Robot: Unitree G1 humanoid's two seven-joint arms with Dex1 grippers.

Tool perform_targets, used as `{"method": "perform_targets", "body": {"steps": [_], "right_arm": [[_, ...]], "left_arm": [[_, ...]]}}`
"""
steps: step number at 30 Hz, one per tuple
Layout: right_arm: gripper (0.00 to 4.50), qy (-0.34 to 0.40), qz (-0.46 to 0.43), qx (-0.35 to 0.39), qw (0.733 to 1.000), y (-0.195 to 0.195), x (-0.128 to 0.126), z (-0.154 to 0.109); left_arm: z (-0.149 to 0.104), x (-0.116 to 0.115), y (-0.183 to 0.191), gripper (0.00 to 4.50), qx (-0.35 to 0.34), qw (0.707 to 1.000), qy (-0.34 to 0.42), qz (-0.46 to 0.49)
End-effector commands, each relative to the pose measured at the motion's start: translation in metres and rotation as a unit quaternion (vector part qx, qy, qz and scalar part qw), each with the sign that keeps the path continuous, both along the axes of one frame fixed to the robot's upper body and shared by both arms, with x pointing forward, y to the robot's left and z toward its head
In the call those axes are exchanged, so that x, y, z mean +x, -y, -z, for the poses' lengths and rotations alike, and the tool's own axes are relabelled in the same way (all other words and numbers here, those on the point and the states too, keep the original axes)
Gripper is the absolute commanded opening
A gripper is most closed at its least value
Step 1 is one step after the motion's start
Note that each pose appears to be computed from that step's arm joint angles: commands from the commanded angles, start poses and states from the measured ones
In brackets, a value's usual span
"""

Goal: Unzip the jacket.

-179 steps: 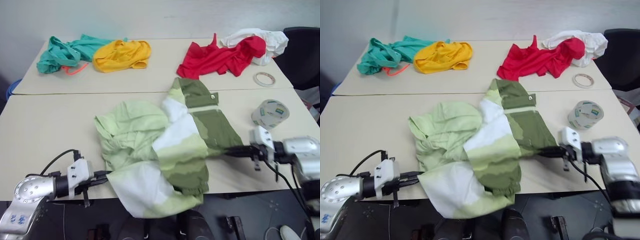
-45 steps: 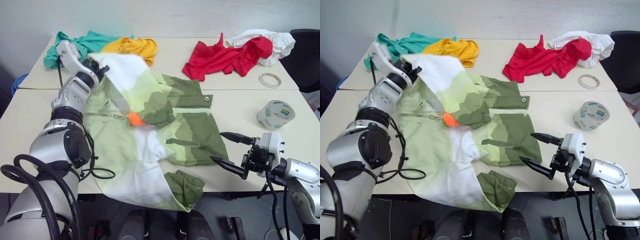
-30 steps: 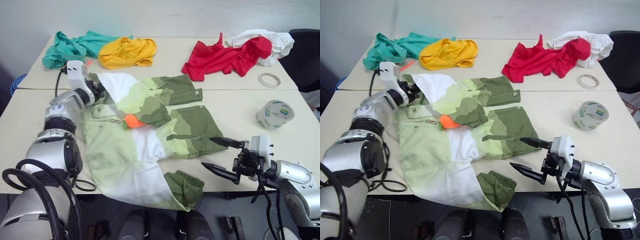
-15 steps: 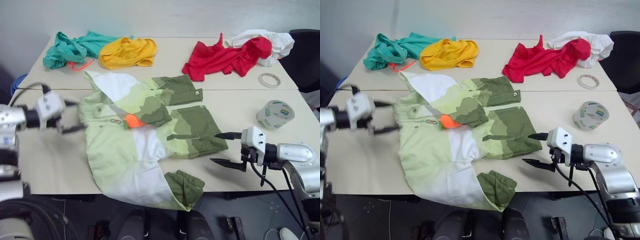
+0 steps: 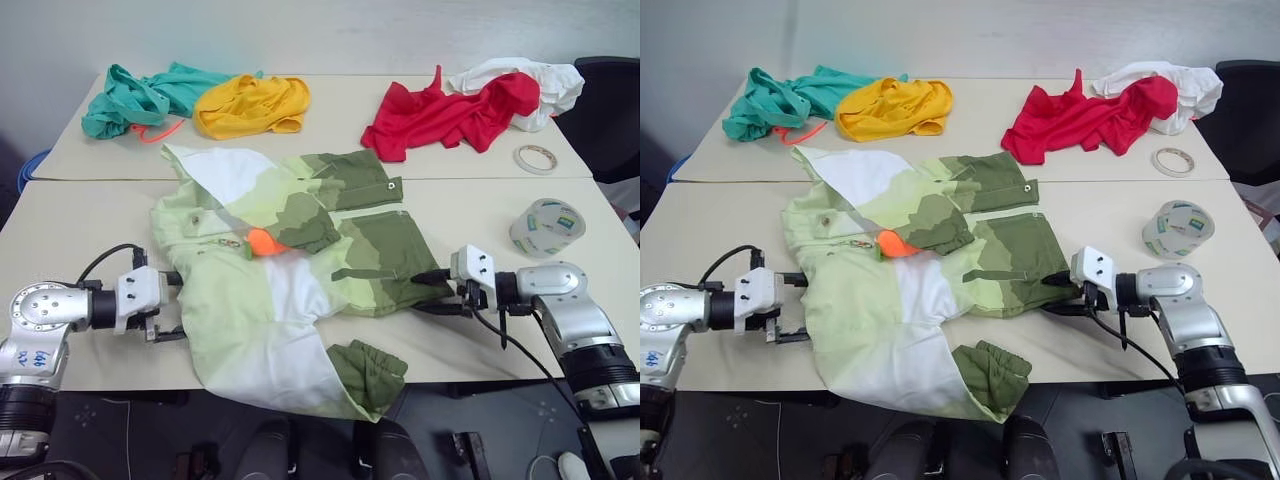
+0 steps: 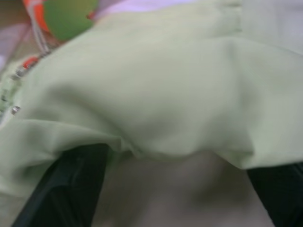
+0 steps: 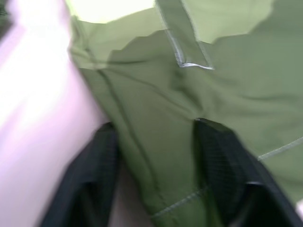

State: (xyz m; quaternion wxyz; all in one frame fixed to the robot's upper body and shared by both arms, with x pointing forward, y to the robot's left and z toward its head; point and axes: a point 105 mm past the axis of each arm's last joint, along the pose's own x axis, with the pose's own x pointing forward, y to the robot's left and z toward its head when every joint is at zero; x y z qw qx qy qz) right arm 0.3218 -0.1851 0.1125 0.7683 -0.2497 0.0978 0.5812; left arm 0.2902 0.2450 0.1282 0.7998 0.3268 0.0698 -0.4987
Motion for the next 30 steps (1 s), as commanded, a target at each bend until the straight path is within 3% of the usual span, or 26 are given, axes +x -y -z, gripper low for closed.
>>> {"method": "perform_targets", "body": {"steps": [1,4,8,11,15,19,21,24,27,30], "right_arm": [[1.15,-0.006,-0.031,0.016,0.999,-0.002,-0.009,-0.007],[0.08,-0.042,-0.045,0.021,0.998,0.007,-0.026,-0.007],[0.0,-0.101,-0.048,0.001,0.994,0.025,-0.052,-0.008],[0.0,-0.129,-0.046,-0.004,0.991,0.032,-0.07,-0.014],[0.0,-0.16,-0.052,0.014,0.986,0.026,-0.101,-0.025],[0.0,-0.087,-0.026,0.042,0.995,0.019,-0.094,-0.034],[0.0,-0.065,-0.021,0.101,0.993,0.01,-0.086,-0.049],[0.94,-0.037,-0.032,0.104,0.993,0.003,-0.081,-0.055],[1.94,0.001,-0.032,0.073,0.997,-0.004,-0.066,-0.051],[3.03,0.016,-0.028,0.053,0.998,-0.009,-0.056,-0.047]], "left_arm": [[-0.001,-0.004,0.008,2.97,0.003,1.0,-0.002,0.018],[0.002,-0.016,0.009,2.0,-0.01,0.998,-0.044,0.035],[0.009,-0.036,0.001,0.77,-0.009,0.992,-0.119,0.041],[0.008,-0.044,-0.007,0.02,-0.005,0.991,-0.131,0.037],[0.005,-0.05,-0.02,0.02,0.0,0.991,-0.134,0.023],[0.004,-0.05,-0.023,0.02,0.001,0.993,-0.119,0.016],[0.002,-0.048,-0.016,0.02,-0.013,0.995,-0.099,0.02],[-0.001,-0.046,-0.009,0.0,-0.028,0.995,-0.09,0.021],[-0.011,-0.041,-0.012,0.6,-0.04,0.997,-0.065,-0.011],[-0.017,-0.042,-0.022,1.57,-0.035,0.998,-0.042,-0.033]]}}
